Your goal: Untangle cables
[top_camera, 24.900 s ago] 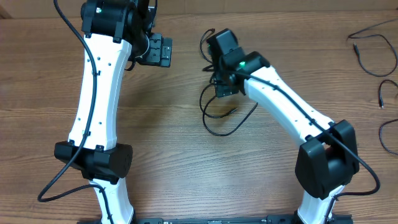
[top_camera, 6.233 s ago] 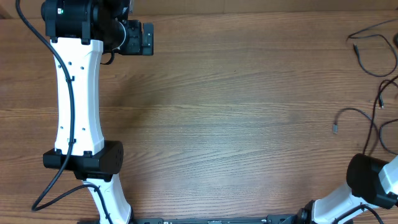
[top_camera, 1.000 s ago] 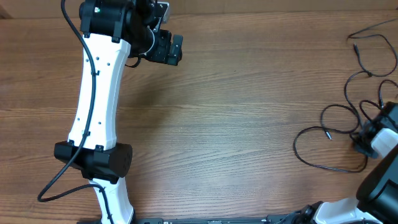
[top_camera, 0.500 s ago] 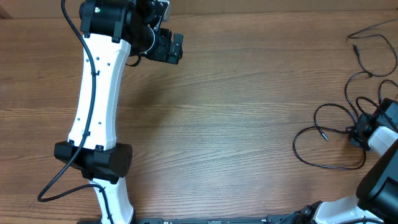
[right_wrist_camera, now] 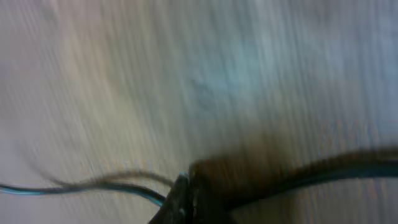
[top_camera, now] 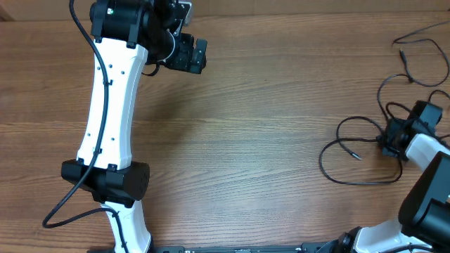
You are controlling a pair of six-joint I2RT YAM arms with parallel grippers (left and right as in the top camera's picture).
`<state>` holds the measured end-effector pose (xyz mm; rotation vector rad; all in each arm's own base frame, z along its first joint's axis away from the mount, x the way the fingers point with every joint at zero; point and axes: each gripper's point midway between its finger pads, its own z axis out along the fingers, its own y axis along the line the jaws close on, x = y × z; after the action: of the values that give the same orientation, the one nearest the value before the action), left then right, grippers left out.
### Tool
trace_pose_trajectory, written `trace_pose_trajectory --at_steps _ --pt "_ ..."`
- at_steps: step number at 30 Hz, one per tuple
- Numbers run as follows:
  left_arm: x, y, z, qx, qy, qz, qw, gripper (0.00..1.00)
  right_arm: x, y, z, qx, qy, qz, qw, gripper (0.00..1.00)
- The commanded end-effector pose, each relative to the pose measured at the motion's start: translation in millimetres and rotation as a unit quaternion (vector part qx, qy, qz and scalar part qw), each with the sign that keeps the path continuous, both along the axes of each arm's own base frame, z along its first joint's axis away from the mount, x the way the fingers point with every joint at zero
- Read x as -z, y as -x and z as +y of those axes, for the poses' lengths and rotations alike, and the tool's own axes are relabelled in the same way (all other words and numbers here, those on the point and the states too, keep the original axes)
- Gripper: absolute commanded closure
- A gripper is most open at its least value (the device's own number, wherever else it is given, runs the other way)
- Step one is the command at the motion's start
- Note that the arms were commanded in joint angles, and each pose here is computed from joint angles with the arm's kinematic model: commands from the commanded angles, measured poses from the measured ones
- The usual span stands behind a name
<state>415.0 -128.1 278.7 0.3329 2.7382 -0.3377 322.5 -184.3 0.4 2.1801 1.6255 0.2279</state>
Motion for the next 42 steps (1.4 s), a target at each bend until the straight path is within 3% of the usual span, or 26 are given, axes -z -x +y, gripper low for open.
trace_pose_trajectory --at_steps 1,4,8,14,17,24,28,32,36,42 --pt "-4 2 -2 0.013 -0.002 -0.007 1.000 0.03 -53 -6 -4 -0.039 0.030 0.004 0.999 0.96" --pt "-4 1 -2 0.013 -0.001 -0.010 1.000 0.03 -107 12 -12 -0.018 0.064 0.030 0.997 0.96" --pt "-5 0 -2 0.013 -0.001 -0.013 1.000 0.03 -132 36 0 -0.014 0.050 0.054 0.997 0.96" --pt "-4 1 -2 0.013 -0.001 -0.010 1.000 0.03 -121 95 62 0.070 -0.115 0.133 0.982 0.96" --pt "-4 0 -2 0.013 -0.001 -0.011 1.000 0.03 -119 122 76 0.075 -0.140 0.188 0.969 0.96" --pt "-4 1 -4 0.015 0.000 -0.010 1.000 0.04 -106 139 85 0.063 -0.153 0.224 0.960 0.96" --pt "-4 2 -5 0.016 0.000 -0.010 1.000 0.04 -85 152 96 0.014 -0.158 0.251 0.955 0.96" --pt "-5 -1 -6 0.019 0.001 -0.017 1.000 0.04 -52 149 109 -0.110 -0.138 0.251 0.952 0.96" --pt "-7 -3 -7 0.019 0.002 -0.022 1.000 0.04 -23 137 123 -0.272 -0.086 0.235 0.929 0.96" --pt "-6 -2 -7 0.027 -0.001 -0.022 0.999 0.04 -4 159 158 -0.315 -0.100 0.265 0.906 0.96"
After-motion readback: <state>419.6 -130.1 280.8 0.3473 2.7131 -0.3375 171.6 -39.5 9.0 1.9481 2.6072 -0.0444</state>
